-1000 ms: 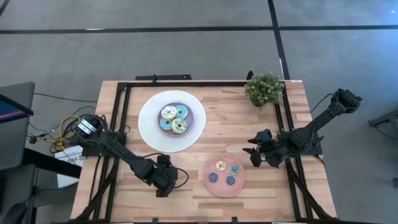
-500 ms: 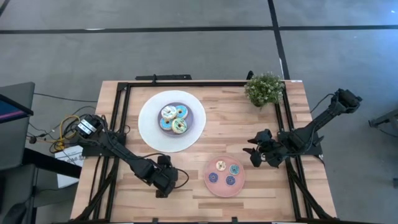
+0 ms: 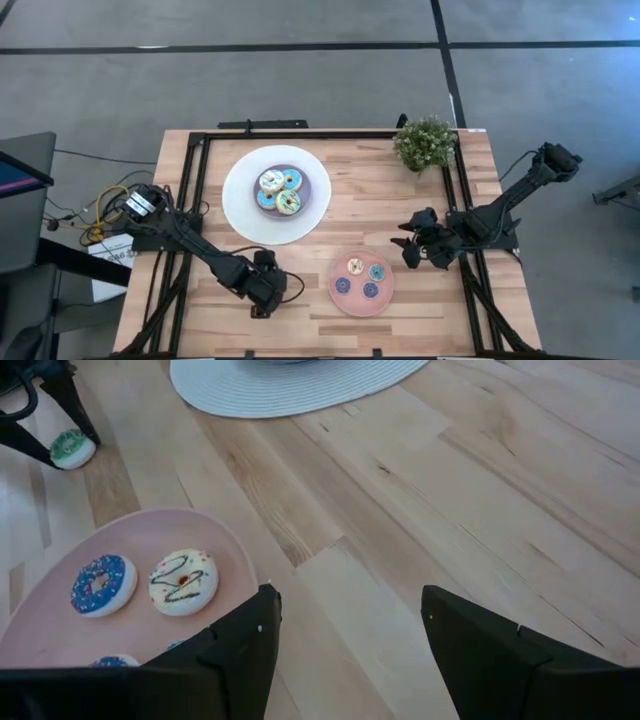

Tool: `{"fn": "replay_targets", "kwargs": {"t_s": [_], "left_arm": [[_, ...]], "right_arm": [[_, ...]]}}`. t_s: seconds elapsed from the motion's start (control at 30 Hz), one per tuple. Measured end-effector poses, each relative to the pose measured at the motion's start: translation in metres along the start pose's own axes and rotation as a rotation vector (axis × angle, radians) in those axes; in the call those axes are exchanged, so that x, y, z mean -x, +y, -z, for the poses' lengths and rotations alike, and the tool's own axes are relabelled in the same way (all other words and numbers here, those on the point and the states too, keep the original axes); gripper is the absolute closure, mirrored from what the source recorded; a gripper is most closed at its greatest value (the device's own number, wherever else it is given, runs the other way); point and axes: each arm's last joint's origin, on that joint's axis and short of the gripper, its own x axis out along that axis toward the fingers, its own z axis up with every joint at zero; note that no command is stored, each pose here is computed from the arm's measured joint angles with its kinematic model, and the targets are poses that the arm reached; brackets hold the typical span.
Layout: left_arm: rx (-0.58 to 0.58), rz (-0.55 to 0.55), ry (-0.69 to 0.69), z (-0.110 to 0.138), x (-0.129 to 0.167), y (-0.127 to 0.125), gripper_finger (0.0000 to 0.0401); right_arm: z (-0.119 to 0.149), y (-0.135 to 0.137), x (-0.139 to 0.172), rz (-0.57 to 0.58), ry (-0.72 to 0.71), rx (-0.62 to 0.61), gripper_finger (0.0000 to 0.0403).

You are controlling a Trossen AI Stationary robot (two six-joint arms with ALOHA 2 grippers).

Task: Pick & Place donuts
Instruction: Put the green donut on the pink plate

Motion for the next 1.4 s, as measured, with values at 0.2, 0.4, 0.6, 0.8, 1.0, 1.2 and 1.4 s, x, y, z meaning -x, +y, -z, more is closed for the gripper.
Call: {"fn": "replay_targets", "kwargs": {"t_s": [0.2,0.4,0.6,0.8,1.0,1.2,1.4], "left_arm": [[-0.066,-0.004,-0.101,-0.038,0.014,0.006,0.0177],[-0.160,-0.061,-0.302,-0.102,0.049,0.025,0.0177],[-0.174,-0.081,-0.554,-0.147,0.077,0.041,0.0177],[-0.213,-0.062,-0.619,-0.159,0.058,0.032,0.0177],[-0.277,0.017,-0.558,-0.183,0.003,0.009,0.0177],[-0.327,0.015,-0.412,-0.207,-0.029,-0.006,0.0177],[-0.332,0.047,-0.330,-0.213,-0.064,-0.013,0.0177]], "right_arm": [[0.000,0.000,0.000,0.000,0.000,0.000,0.0171],[0.000,0.000,0.000,0.000,0.000,0.000,0.0171],[0.000,0.000,0.000,0.000,0.000,0.002,0.0171],[0.000,0.000,0.000,0.000,0.000,0.008,0.0171],[-0.001,0.001,0.000,-0.006,-0.003,0.002,0.0171],[-0.001,0.003,0.000,-0.024,-0.010,-0.015,0.0171],[0.000,0.006,0.002,-0.048,-0.011,-0.028,0.0171]]}}
